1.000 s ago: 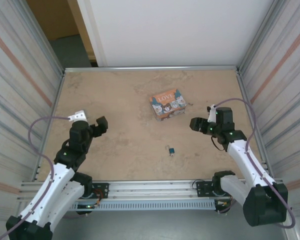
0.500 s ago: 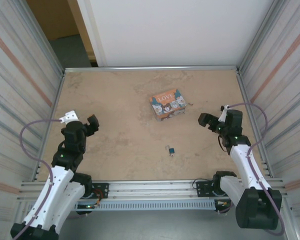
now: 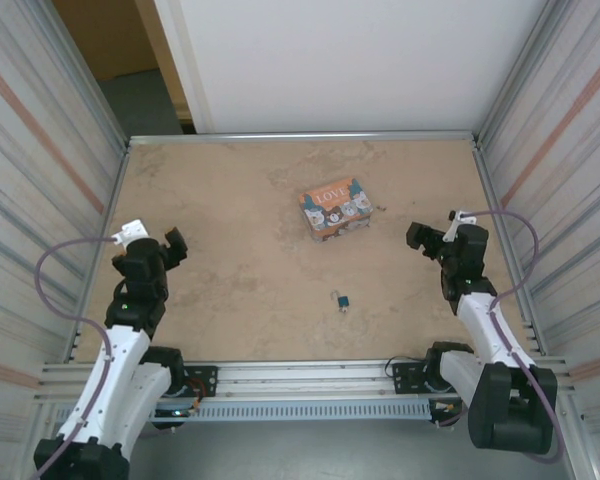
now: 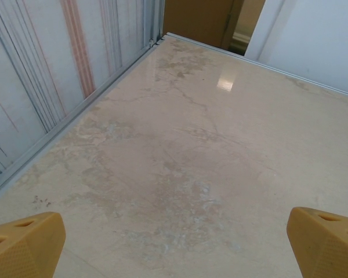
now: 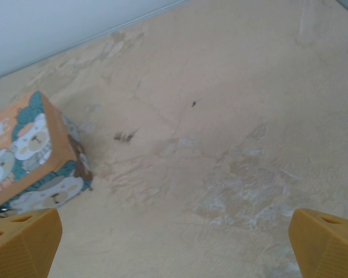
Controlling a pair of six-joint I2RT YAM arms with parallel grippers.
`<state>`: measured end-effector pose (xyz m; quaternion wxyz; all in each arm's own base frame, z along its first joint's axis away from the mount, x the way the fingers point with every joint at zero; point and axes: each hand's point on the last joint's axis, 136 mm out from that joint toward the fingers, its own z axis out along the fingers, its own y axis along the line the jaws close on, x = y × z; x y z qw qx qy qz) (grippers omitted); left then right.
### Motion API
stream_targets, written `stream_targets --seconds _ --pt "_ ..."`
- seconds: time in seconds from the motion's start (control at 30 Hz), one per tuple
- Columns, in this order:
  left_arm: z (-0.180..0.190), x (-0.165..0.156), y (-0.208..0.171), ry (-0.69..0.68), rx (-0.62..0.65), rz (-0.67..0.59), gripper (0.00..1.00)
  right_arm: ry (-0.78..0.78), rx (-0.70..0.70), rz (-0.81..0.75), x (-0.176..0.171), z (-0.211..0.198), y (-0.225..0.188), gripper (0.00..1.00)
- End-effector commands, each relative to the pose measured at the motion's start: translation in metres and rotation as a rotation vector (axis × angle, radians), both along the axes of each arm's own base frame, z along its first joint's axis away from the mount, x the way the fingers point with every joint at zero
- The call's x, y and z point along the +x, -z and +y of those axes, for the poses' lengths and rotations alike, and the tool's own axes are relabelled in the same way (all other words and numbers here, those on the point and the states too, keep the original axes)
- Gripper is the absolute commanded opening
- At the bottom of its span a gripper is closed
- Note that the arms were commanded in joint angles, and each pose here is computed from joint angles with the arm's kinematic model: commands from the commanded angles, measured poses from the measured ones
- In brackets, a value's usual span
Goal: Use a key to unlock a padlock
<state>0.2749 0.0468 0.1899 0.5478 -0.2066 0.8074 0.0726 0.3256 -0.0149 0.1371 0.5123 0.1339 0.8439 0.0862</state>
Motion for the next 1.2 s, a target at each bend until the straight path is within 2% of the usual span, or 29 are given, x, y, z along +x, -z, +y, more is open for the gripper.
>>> stream_targets --seconds 0.0,0.33,0.77,1.17 --pt "0.000 0.008 0.000 0.024 0.020 -0.027 0.99 0.031 -0.097 -0.086 0.009 -0.013 -0.010 0.99" --pt "0.005 0.020 0.015 0.032 0.104 0.023 0.99 0.027 -0.128 -0.087 0.019 -0.015 0.019 0.99" --pt "-0.008 0.037 0.035 0.125 0.100 0.023 0.99 -0.032 -0.163 -0.168 0.042 -0.009 0.020 0.99" --pt "-0.017 0.052 0.046 0.198 0.107 -0.002 0.99 -0.058 -0.151 -0.126 0.057 -0.008 0.046 0.99"
